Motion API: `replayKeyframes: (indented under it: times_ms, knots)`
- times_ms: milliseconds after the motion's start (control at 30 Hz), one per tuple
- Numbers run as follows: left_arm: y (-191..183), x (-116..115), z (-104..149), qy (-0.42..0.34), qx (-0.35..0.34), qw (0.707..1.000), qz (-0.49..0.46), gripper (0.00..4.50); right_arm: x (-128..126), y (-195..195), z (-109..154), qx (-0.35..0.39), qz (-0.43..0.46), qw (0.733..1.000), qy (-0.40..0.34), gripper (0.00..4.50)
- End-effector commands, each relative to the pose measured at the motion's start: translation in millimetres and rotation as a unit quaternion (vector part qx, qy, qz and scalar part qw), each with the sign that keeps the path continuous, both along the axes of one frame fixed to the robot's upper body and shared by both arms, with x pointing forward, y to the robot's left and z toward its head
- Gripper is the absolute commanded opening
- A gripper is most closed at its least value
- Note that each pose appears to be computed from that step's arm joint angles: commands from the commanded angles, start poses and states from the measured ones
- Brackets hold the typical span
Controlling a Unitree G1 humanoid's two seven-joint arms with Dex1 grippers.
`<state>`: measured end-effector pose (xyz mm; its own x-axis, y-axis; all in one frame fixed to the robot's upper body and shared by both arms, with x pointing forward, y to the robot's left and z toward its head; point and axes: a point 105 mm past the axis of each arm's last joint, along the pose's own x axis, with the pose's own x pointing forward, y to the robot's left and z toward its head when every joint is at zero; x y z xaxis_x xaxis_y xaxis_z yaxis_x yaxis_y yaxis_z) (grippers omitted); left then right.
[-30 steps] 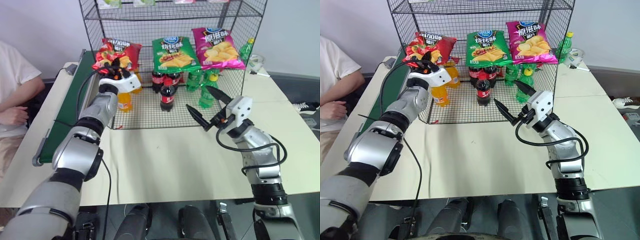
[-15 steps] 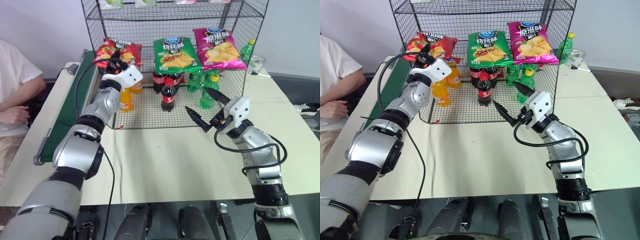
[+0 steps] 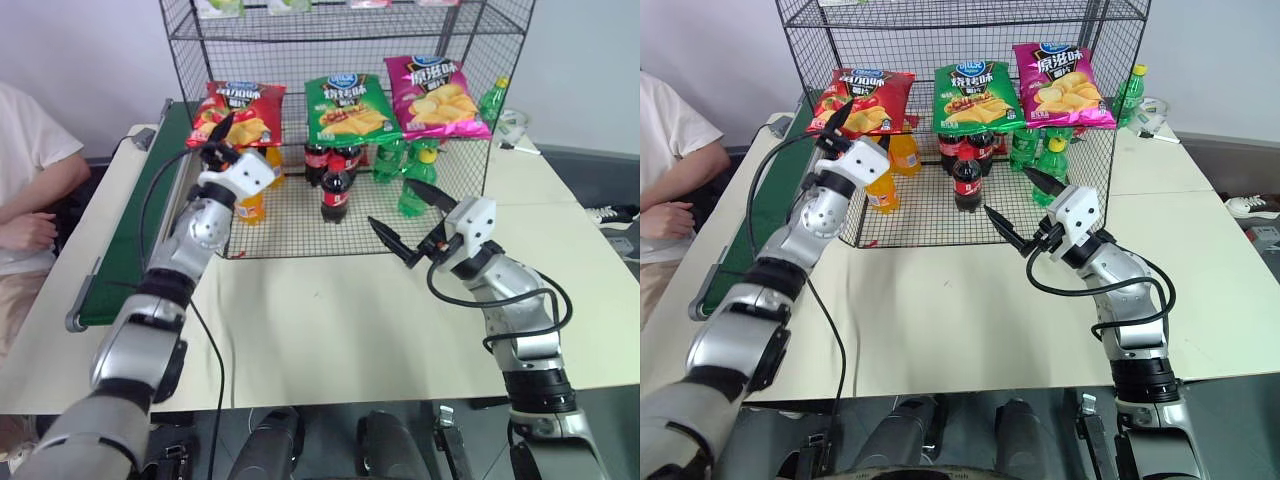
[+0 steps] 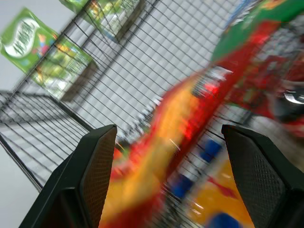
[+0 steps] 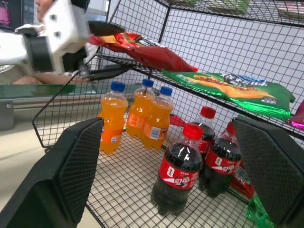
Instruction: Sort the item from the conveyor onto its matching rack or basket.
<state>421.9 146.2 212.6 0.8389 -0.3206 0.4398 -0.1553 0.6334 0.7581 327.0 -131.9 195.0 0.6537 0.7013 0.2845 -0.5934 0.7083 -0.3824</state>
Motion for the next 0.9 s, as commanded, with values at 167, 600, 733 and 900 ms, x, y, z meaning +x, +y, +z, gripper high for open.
replayKeyframes:
  times_ms: [167, 600, 733, 900]
  knots:
    - [6, -42, 27, 0.0, -0.077, 0.995, -0.069, 3.69, -3, 3, 10, 0.002, 0.013, 1.0, -0.023, 4.5]
    - [114, -114, -27, 0.299, -0.3, 0.897, -0.128, 3.69, -34, -39, -9, -0.05, 0.083, 0.992, 0.08, 4.5]
    - [131, -128, -27, 0.323, -0.272, 0.9, -0.111, 3.69, -41, -68, -16, -0.084, 0.052, 0.99, 0.1, 4.5]
    - [157, -136, -29, 0.316, -0.224, 0.92, -0.062, 3.69, -47, -85, -17, -0.112, 0.036, 0.987, 0.107, 4.5]
